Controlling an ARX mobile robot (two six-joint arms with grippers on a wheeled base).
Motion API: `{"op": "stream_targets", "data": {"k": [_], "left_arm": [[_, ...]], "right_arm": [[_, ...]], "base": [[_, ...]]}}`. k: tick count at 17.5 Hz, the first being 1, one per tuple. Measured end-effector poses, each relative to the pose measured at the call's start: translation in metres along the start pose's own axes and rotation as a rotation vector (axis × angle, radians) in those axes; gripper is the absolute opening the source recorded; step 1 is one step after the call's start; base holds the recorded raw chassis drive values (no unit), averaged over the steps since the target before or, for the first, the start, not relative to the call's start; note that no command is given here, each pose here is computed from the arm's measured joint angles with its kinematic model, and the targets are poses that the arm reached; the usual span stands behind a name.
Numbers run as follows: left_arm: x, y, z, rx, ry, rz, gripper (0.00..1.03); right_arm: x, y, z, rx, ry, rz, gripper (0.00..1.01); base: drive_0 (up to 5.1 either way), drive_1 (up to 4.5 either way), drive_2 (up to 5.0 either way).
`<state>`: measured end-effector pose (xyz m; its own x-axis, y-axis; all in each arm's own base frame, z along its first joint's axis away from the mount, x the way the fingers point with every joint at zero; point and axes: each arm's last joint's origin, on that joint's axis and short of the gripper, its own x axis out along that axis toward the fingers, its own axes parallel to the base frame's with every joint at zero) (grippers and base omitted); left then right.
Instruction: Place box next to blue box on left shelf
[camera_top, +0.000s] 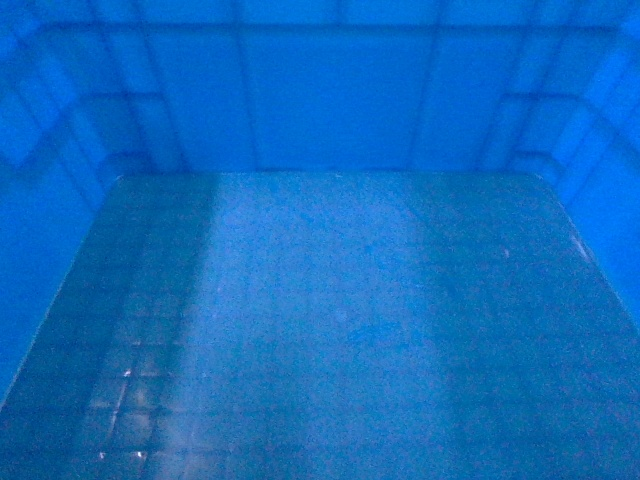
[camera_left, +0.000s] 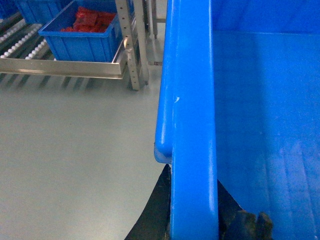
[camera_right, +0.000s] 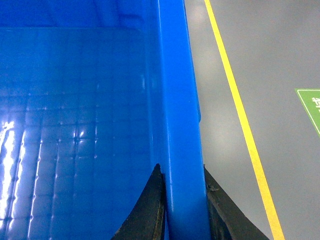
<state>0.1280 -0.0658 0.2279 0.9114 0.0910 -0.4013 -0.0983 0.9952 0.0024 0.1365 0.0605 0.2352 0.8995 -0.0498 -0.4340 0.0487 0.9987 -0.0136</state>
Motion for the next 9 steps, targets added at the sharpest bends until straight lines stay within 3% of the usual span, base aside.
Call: {"op": "stream_targets", "data": {"k": [9], "left_arm": [[0.0001,-0.0002,0.0004,-0.003,-0.004,-0.001,0.09]], "right_arm": [[-0.0002,0.0,0.0003,0.002,-0.003,0.0,0.12]], "base": [[0.0,4.31,-4.3]]}}
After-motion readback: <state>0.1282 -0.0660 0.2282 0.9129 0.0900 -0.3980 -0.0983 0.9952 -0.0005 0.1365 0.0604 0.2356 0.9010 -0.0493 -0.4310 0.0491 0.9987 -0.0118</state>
